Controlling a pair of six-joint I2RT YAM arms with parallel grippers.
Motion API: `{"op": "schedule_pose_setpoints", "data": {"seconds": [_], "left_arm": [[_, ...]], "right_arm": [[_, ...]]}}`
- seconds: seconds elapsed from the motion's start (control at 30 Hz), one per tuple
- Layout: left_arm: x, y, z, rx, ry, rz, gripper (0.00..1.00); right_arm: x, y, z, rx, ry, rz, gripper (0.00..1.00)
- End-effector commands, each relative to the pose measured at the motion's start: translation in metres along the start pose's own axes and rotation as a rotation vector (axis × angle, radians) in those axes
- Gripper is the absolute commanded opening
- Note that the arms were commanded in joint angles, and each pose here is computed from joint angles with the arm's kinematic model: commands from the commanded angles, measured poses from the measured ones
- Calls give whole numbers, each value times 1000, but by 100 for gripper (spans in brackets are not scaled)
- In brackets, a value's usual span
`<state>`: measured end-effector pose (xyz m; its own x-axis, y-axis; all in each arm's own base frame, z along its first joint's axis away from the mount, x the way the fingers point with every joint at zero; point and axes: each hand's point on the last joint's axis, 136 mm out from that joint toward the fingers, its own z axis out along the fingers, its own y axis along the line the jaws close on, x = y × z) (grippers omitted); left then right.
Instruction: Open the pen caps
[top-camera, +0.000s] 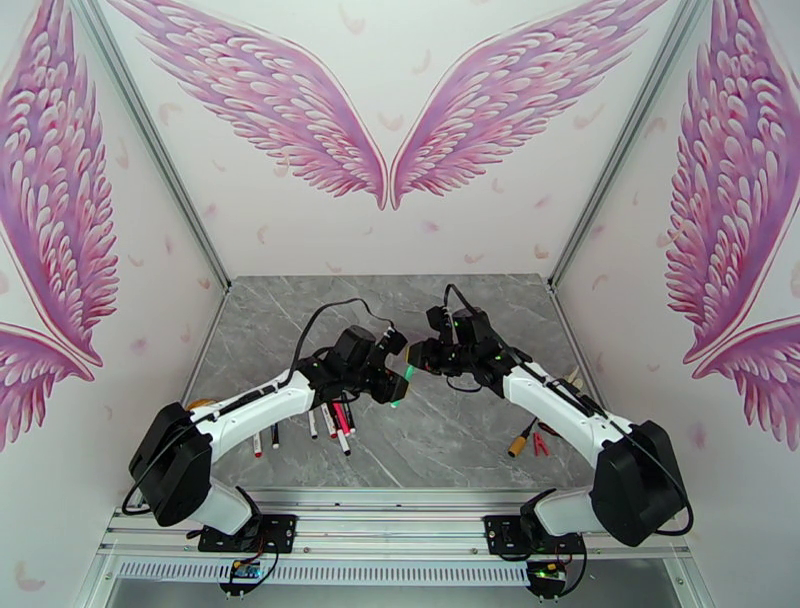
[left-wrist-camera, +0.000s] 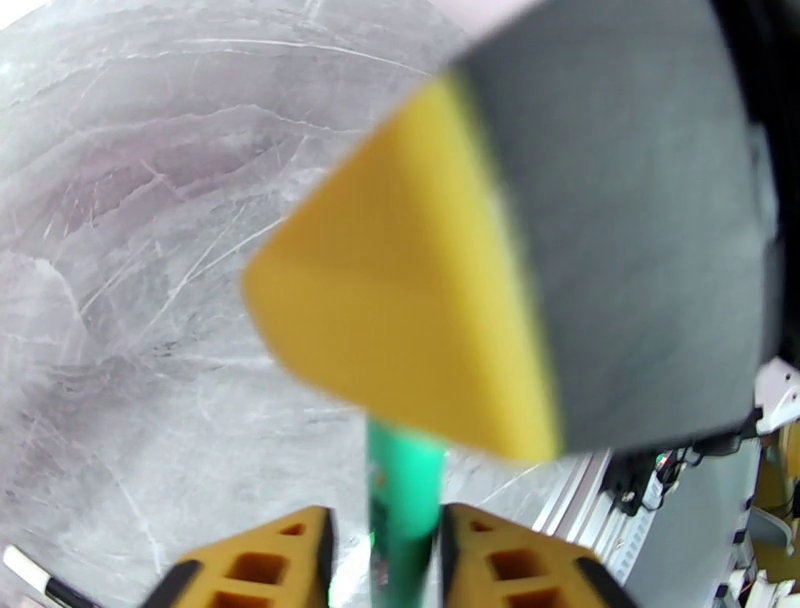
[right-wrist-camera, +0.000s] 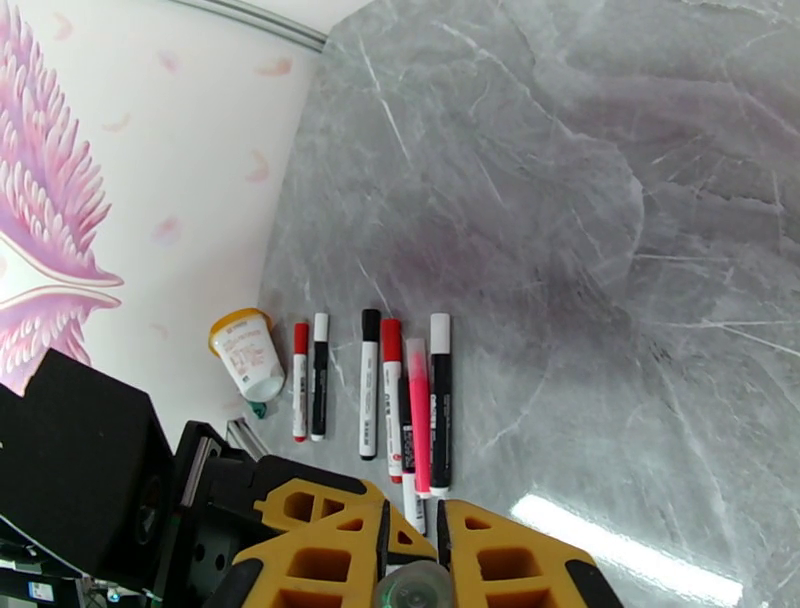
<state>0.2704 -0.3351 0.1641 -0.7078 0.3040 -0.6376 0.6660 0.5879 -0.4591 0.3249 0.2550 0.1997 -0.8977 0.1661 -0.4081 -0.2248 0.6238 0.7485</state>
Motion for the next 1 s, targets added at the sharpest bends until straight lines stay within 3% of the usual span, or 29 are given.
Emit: {"op": "schedule_pose_setpoints", "data": {"seconds": [0.0, 0.33, 0.43, 0.57, 0.73, 0.97], "left_arm": [[-10, -12, -11, 78, -56, 22, 44], [-9, -15, -5, 132, -46, 14, 46], [-11, -11, -6, 107, -56, 14, 38], [-12, 1, -8, 23, -63, 12, 19], [-7, 6, -17, -39, -80, 42, 13], [12, -11, -21, 48, -39, 57, 8]], "right_arm": [[-8, 23, -3, -74, -11, -1, 10], [-3, 28, -2, -118, 11, 14, 10], [-1, 24, -1, -107, 11, 16, 10], [-2, 14, -3, -52, -12, 21, 8], [-8, 13, -10, -25, -58, 37, 6], [-19, 33, -26, -96, -105, -28, 2]]}}
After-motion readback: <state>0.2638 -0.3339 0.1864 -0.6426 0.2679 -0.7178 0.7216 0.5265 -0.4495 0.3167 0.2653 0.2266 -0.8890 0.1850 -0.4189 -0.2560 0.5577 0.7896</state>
